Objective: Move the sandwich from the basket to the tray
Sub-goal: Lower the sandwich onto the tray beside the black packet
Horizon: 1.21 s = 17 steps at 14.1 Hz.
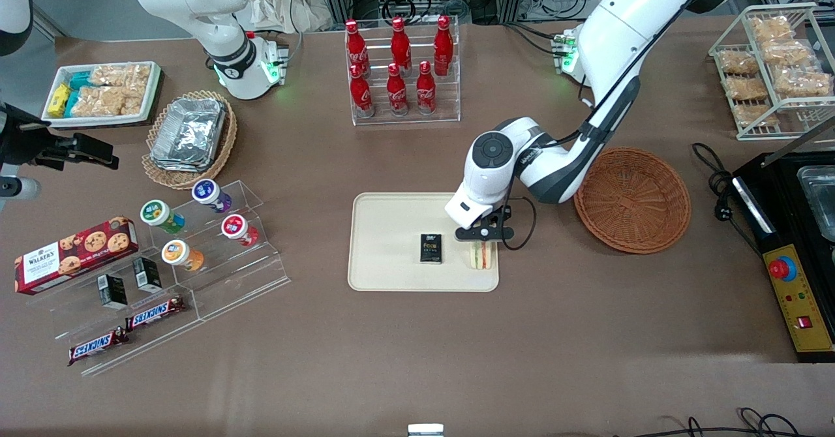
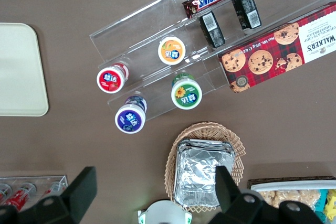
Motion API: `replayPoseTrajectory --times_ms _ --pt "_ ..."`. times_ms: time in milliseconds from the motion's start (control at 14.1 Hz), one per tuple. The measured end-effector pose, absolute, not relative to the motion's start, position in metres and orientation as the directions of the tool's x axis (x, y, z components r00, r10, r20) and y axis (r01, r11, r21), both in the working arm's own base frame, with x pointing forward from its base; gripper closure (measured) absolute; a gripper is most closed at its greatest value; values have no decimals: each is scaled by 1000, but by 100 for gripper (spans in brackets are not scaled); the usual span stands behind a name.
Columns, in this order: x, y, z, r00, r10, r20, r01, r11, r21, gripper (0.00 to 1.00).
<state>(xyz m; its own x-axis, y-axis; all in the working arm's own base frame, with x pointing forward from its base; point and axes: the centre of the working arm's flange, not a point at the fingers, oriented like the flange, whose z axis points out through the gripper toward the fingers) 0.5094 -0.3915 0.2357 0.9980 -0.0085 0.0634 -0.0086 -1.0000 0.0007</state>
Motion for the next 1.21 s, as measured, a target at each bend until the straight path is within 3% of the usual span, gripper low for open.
replayPoseTrajectory --times_ms 284,426,852,1206 --pt "510 -391 236 998 -6 64 -6 -1000 2 15" --pt "510 -391 236 998 -4 65 -4 -1000 2 1" --pt "520 -385 252 997 26 78 27 -1000 -10 1" --pt "537 -377 322 991 107 86 109 -994 -16 1"
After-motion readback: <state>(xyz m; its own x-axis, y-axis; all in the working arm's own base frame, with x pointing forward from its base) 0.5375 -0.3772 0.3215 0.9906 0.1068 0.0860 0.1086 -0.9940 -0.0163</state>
